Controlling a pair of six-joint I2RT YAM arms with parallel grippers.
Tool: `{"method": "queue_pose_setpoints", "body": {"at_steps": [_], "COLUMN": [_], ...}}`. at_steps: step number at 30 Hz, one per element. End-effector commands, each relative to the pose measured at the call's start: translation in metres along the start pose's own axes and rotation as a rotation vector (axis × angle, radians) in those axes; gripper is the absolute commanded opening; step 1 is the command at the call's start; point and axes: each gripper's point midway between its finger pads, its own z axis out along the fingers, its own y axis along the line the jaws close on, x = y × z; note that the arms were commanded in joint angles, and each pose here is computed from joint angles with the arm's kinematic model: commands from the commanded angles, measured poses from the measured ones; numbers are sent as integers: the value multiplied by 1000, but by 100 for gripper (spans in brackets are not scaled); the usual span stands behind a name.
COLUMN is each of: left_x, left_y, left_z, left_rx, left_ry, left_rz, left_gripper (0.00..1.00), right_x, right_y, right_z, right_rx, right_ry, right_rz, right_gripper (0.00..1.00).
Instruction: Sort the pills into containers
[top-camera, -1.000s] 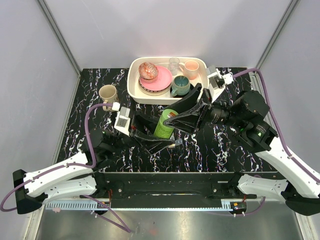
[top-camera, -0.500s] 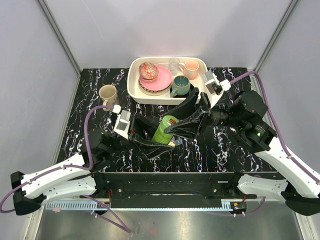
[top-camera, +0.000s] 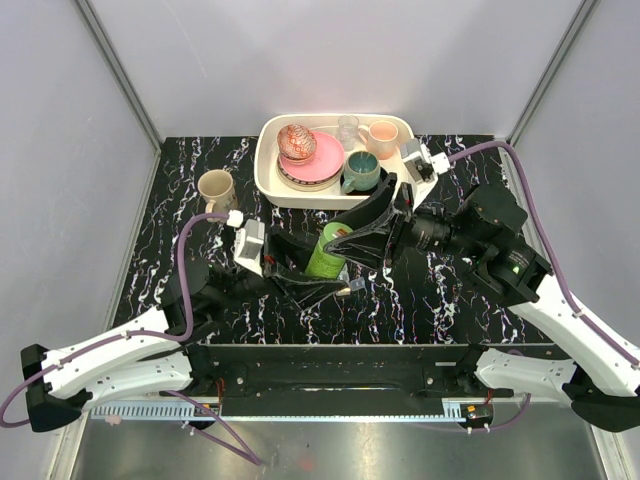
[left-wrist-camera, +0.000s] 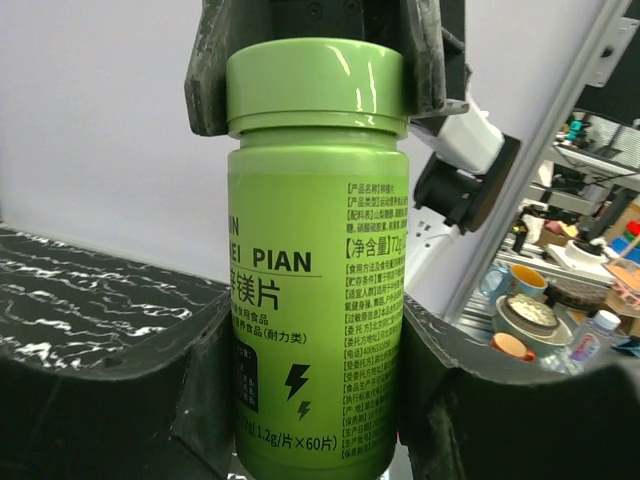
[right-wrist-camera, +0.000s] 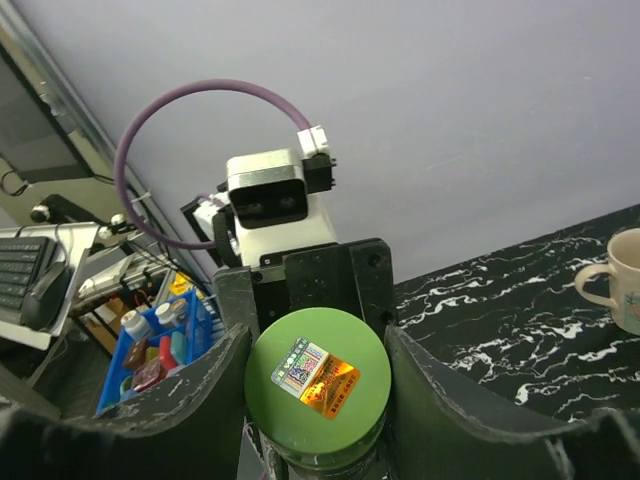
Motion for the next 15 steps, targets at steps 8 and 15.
{"method": "queue_pose_setpoints", "body": {"at_steps": [8,15], "left_x": [-87,-89], "left_y": [27,58], "left_z": [-7,-2], "left_rx": [-236,-391], "left_ry": [-217,-176], "left_rz": [217,273], "left_gripper": [0,0], "right_x": [46,44], "right_y": [-70,-102], "right_z": [-3,-7], "right_rx": [378,567], "right_ry": [142,142], "right_rz": [159,195], "right_gripper": [0,0]}}
